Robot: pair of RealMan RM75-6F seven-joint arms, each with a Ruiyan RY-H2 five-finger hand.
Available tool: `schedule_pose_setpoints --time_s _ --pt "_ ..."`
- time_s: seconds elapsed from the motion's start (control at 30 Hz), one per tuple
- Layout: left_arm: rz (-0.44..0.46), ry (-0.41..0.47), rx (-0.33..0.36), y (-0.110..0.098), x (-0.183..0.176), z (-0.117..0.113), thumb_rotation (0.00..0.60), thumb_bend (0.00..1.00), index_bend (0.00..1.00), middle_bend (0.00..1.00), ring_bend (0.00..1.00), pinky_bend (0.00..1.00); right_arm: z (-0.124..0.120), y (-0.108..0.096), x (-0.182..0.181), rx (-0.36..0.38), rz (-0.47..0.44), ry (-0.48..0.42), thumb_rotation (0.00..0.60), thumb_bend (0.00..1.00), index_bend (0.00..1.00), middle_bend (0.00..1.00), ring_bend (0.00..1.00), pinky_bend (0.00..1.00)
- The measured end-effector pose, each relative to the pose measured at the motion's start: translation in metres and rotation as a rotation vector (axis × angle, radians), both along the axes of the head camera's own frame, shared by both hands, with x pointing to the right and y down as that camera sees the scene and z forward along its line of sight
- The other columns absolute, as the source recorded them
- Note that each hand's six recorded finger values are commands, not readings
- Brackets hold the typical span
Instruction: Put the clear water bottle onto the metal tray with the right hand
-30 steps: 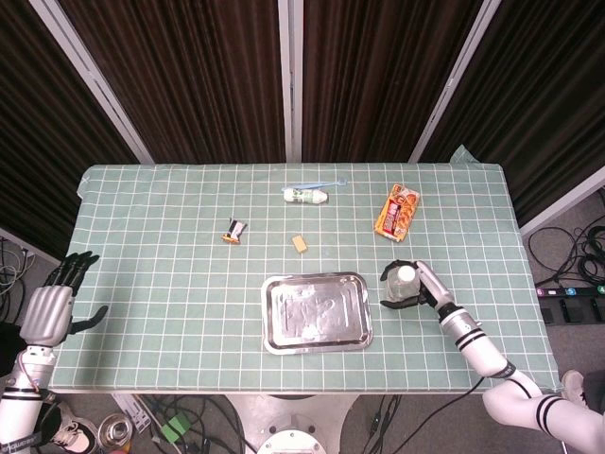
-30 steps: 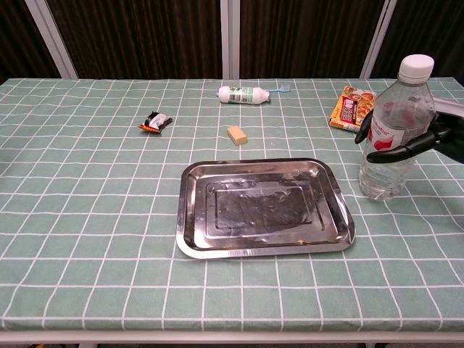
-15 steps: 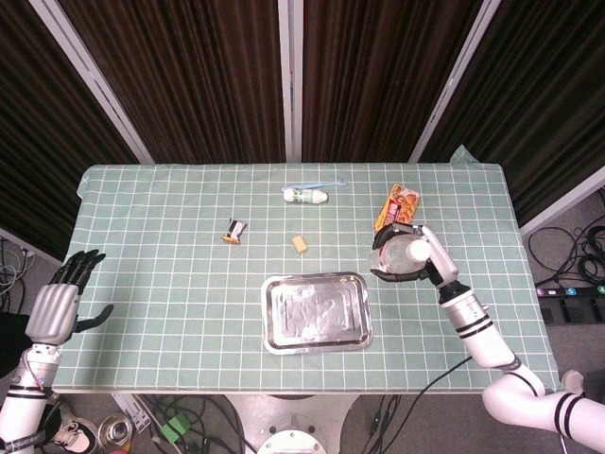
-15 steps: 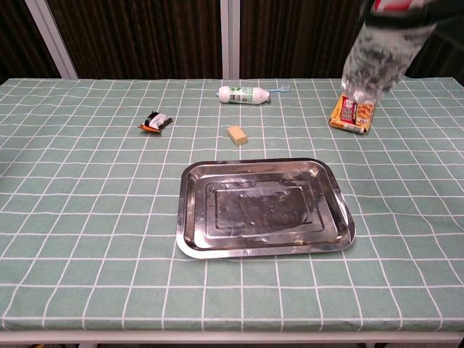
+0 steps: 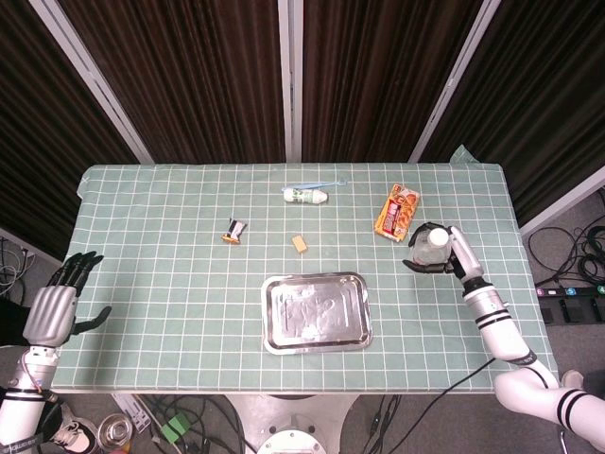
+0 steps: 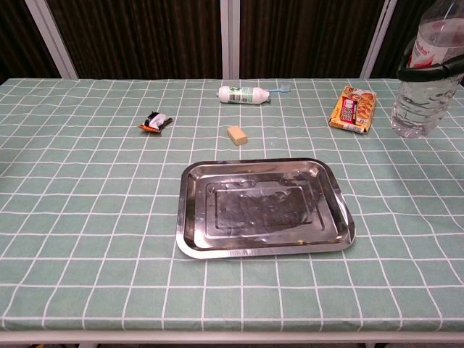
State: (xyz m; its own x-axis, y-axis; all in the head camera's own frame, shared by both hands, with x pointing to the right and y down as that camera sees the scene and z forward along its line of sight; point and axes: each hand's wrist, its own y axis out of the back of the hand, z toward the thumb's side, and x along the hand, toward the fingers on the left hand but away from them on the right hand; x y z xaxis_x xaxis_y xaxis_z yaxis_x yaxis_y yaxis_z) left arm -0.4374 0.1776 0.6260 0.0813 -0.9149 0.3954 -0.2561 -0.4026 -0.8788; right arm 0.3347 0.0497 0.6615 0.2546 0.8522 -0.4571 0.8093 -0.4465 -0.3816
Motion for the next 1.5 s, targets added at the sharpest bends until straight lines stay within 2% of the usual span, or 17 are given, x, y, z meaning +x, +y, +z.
schedule_pose_setpoints --time_s 0.07,0.2,0.3,0.37,0.47,0.53,0.63,0.7,0.77,0.87,0.97,1.03,1.1,1.17,1.27,1.4,1.5 --pt "0.0 0.0 0.006 -0.002 0.001 -0.001 0.6 0.28 0.16 0.18 0.09 0.19 -0.012 -0.006 -0.009 0.043 -0.02 -0.022 0.6 0.1 0.68 0.57 0.38 0.41" --pt "-0.007 -0.002 0.01 -0.005 -0.001 -0.002 0.6 0.28 0.16 0.18 0.09 0.19 -0.047 -0.004 -0.053 0.108 -0.053 -0.164 0.6 0.1 0.68 0.57 0.38 0.41" --pt "-0.008 -0.001 0.0 -0.003 -0.002 0.0 0.6 0.28 0.16 0.18 0.09 0.19 -0.053 0.013 -0.078 0.055 -0.051 -0.259 0.6 0.1 0.68 0.57 0.38 0.41" --pt "-0.01 0.0 -0.007 0.0 -0.002 0.001 0.6 0.28 0.16 0.18 0.09 0.19 -0.046 0.023 -0.084 0.002 -0.041 -0.28 0.6 0.1 0.68 0.57 0.38 0.41" --pt "-0.011 -0.001 -0.014 0.002 -0.003 0.003 0.6 0.28 0.16 0.18 0.09 0.19 -0.022 0.037 -0.076 -0.073 -0.02 -0.248 0.6 0.1 0.68 0.57 0.38 0.41" --pt "-0.012 0.001 -0.014 0.002 -0.003 0.004 0.6 0.28 0.16 0.18 0.09 0.19 -0.004 0.039 -0.055 -0.088 -0.003 -0.178 0.6 0.1 0.68 0.57 0.38 0.41" --pt "-0.014 0.01 -0.008 0.0 -0.002 0.004 0.6 0.28 0.16 0.18 0.09 0.19 0.01 0.031 -0.011 -0.054 0.018 -0.046 0.6 0.1 0.68 0.57 0.38 0.41" --pt "-0.015 0.015 -0.007 -0.001 -0.002 0.005 0.6 0.28 0.16 0.18 0.09 0.19 0.01 0.027 0.016 -0.022 0.027 0.029 0.6 0.1 0.68 0.57 0.38 0.41" --pt "-0.016 0.021 -0.009 -0.001 -0.002 0.006 0.6 0.28 0.16 0.18 0.09 0.19 0.006 0.026 0.031 -0.001 0.031 0.066 0.6 0.1 0.68 0.57 0.38 0.41" --pt "-0.015 0.025 -0.013 0.0 -0.002 0.007 0.6 0.27 0.16 0.18 0.09 0.19 -0.001 0.033 0.032 0.002 0.027 0.06 0.6 0.1 0.68 0.57 0.38 0.41" --pt "-0.012 0.019 -0.013 0.001 -0.003 0.006 0.6 0.27 0.16 0.18 0.09 0.19 -0.002 0.042 0.002 -0.035 -0.001 -0.012 0.6 0.1 0.68 0.57 0.38 0.41" --pt "-0.016 0.017 -0.014 0.002 -0.003 0.006 0.6 0.27 0.16 0.18 0.09 0.19 0.002 0.042 -0.031 -0.068 -0.045 -0.065 0.6 0.1 0.68 0.57 0.38 0.41" --pt "-0.019 0.018 -0.015 0.003 -0.002 0.006 0.6 0.28 0.16 0.18 0.09 0.19 0.007 0.04 -0.059 -0.094 -0.085 -0.099 0.6 0.1 0.68 0.57 0.38 0.41" --pt "-0.02 0.022 -0.015 0.003 0.0 0.007 0.6 0.28 0.16 0.18 0.09 0.19 0.008 0.039 -0.068 -0.098 -0.105 -0.102 0.6 0.1 0.68 0.57 0.38 0.41" --pt "-0.018 0.026 -0.017 0.004 0.0 0.008 0.6 0.28 0.16 0.18 0.09 0.19 -0.002 0.036 -0.045 -0.056 -0.071 -0.059 0.6 0.1 0.68 0.57 0.38 0.41" --pt "-0.02 0.019 -0.018 0.004 -0.004 0.006 0.6 0.28 0.16 0.18 0.09 0.19 -0.028 0.036 0.029 0.023 0.077 0.037 0.6 0.1 0.68 0.57 0.38 0.41" --pt "-0.018 0.012 -0.014 0.003 -0.004 0.005 0.6 0.27 0.16 0.18 0.09 0.19 -0.03 0.04 0.038 0.021 0.096 0.034 0.6 0.1 0.68 0.57 0.38 0.41"
